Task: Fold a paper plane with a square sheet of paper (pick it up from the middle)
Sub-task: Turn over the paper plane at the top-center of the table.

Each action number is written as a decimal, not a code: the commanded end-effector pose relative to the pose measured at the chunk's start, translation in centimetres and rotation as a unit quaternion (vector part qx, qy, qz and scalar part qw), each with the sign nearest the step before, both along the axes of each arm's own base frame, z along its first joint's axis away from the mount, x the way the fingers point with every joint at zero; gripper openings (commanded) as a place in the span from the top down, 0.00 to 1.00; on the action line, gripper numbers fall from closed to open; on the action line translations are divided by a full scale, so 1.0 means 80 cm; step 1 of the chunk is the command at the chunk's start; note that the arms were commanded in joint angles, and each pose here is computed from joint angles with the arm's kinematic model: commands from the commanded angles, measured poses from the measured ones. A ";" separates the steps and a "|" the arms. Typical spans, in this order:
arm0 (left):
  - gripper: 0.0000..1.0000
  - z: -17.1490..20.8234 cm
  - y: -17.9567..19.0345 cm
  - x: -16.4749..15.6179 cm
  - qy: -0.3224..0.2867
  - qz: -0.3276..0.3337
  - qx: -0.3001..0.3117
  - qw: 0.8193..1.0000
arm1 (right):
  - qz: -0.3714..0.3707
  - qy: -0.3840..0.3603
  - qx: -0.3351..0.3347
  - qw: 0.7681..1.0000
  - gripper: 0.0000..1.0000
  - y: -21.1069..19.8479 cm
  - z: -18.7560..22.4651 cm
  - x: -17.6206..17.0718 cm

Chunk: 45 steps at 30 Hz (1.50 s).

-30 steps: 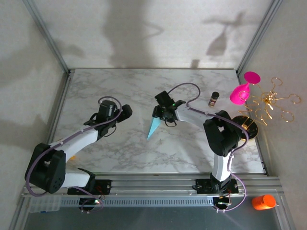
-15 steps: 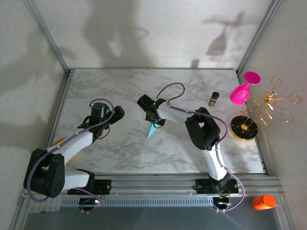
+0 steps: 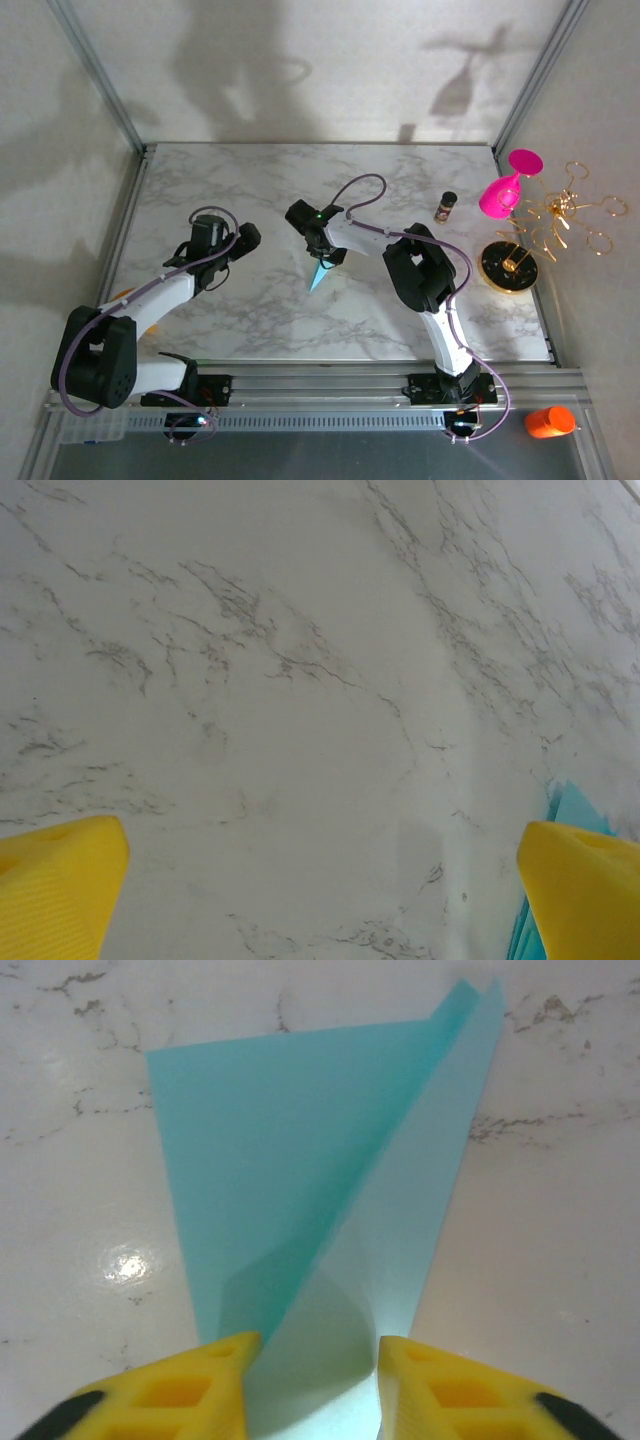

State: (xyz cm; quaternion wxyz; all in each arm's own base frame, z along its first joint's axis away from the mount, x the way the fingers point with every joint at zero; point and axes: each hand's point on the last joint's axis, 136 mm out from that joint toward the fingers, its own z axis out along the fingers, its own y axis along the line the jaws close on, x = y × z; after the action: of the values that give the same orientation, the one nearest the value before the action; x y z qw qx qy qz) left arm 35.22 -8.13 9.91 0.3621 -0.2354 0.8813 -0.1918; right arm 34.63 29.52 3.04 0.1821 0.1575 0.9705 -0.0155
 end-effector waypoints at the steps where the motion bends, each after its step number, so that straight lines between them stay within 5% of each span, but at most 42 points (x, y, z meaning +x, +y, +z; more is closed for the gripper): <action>1: 0.01 -0.004 0.000 -0.001 0.004 -0.007 0.002 1.000 | -0.010 -0.012 -0.018 1.000 0.72 -0.005 0.011 0.000; 8: 0.01 -0.001 -0.001 0.001 0.002 -0.007 -0.001 1.000 | -0.017 -0.028 -0.026 0.999 1.00 -0.012 0.029 0.003; 18: 0.01 0.015 0.023 -0.001 -0.006 0.021 -0.005 1.000 | 0.089 -0.109 0.067 0.988 1.00 0.040 0.098 0.033; 30: 0.02 0.013 0.014 -0.005 -0.014 0.017 -0.117 0.993 | 0.252 -0.151 0.318 0.901 1.00 0.115 0.130 0.017; 37: 0.16 -0.006 -0.017 -0.010 0.005 -0.013 -0.180 0.984 | 0.254 -0.139 0.379 0.879 1.00 0.101 0.102 0.003; 45: 0.34 -0.029 -0.073 -0.028 0.041 -0.062 -0.203 0.976 | 0.233 -0.124 0.391 0.882 1.00 0.076 0.069 -0.006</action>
State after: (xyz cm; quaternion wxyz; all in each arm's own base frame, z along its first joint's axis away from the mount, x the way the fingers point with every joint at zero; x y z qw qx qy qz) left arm 33.21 -12.25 7.58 0.2689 -0.2665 0.8560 -0.3519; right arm 34.11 35.46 6.83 0.2101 -0.0121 0.8938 0.3961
